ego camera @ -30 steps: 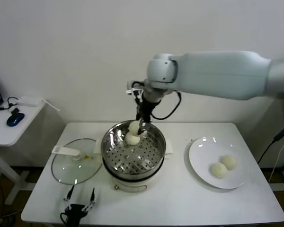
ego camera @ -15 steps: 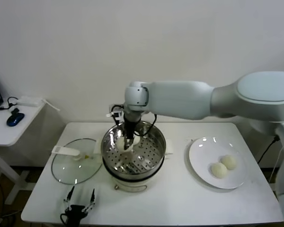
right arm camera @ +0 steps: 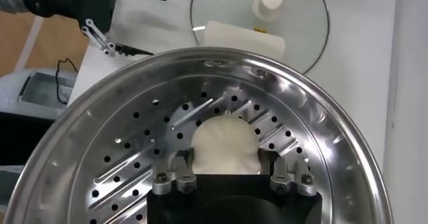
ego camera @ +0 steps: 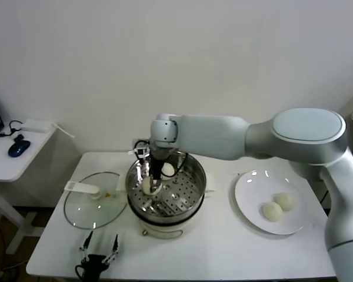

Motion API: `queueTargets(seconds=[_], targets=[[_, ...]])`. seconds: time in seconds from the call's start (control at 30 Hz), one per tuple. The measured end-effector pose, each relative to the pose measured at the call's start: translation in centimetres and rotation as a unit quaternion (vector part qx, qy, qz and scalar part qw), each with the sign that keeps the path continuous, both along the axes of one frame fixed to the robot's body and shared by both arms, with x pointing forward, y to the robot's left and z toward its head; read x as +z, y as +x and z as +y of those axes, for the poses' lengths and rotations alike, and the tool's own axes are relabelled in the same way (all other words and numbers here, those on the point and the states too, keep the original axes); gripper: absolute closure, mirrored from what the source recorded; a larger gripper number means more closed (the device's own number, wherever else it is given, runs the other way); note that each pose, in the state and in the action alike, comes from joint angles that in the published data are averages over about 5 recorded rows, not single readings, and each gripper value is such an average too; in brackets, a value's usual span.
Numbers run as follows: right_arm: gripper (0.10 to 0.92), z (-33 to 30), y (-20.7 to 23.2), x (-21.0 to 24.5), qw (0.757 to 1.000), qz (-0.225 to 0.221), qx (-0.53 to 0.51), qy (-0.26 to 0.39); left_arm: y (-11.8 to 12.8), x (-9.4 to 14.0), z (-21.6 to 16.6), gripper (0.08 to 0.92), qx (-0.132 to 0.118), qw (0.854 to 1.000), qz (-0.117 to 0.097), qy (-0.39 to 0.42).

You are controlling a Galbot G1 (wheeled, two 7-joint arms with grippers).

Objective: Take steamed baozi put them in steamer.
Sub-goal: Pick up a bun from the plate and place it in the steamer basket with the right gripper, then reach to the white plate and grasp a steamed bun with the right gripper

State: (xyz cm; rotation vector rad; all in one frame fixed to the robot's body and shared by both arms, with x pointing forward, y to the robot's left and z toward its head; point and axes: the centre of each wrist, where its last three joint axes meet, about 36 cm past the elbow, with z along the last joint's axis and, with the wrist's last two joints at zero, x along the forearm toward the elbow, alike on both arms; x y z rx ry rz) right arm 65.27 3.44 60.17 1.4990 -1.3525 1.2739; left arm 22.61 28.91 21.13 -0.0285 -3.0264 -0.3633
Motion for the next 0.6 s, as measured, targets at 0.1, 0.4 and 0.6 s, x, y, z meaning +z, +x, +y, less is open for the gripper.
queueTargets(seconds=[0.1, 0.4, 0.6], targets=[[0.211, -1.0, 0.3, 1.2, 1.0, -0.001, 0.001, 0.002, 0.0, 0.0, -0.1, 0.177, -0.001, 1.0, 0.0, 0.0], [0.199, -7.8, 1.8, 8.0, 1.0, -0.009, 0.025, -0.008, -0.3, -0.1, -0.2, 0.177, -0.004, 1.0, 0.005, 0.002], [0.2, -15.5, 2.3, 9.9, 0.998, -0.012, 0.037, -0.047, -0.4, -0.1, -0.1, 0.177, -0.004, 1.0, 0.006, 0.003]])
